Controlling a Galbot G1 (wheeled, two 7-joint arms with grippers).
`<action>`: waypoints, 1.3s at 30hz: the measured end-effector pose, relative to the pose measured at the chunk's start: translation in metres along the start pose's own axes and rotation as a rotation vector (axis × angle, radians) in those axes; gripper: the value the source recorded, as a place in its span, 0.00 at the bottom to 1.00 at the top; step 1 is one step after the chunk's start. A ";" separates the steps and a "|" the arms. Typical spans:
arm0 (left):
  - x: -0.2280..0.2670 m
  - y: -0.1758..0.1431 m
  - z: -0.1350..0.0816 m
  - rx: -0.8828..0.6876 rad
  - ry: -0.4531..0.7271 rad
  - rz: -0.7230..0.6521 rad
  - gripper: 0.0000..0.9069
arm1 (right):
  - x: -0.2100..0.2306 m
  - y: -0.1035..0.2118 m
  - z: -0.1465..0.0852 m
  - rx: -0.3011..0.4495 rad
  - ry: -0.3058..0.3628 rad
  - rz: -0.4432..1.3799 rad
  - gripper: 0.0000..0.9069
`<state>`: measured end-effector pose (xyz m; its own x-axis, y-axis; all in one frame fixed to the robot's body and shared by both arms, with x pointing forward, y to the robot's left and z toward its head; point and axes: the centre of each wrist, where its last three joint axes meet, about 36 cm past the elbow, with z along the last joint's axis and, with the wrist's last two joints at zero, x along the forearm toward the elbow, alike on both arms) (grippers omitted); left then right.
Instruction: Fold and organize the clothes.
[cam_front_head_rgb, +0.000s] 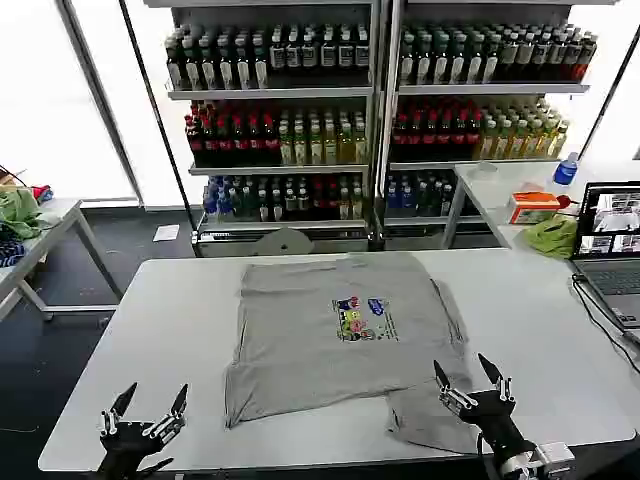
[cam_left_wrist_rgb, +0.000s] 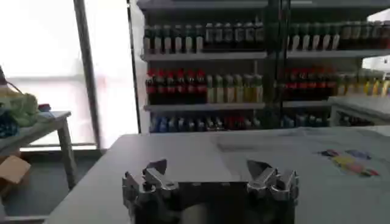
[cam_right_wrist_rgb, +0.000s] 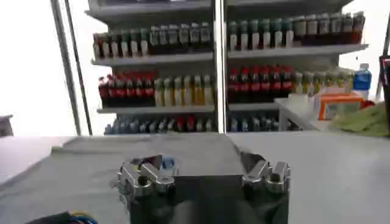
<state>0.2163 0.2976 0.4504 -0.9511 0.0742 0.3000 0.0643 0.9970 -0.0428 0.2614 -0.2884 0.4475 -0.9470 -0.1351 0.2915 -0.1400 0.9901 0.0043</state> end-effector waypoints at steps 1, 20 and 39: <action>-0.001 -0.001 0.000 0.007 0.013 0.010 1.00 | 0.000 0.001 -0.002 -0.002 0.021 0.003 1.00; -0.022 -0.025 0.000 0.118 0.189 0.126 1.00 | 0.014 0.011 -0.008 -0.023 0.270 0.085 1.00; -0.037 -0.033 0.012 0.142 0.225 0.163 1.00 | 0.003 0.017 0.016 -0.159 0.392 0.103 0.00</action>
<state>0.2458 0.2620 0.4296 -0.8397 0.2519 0.4811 0.1527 0.9597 -0.2360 0.2516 -0.2730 0.4331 -0.7682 -0.0418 0.6389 0.0247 0.9952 0.0947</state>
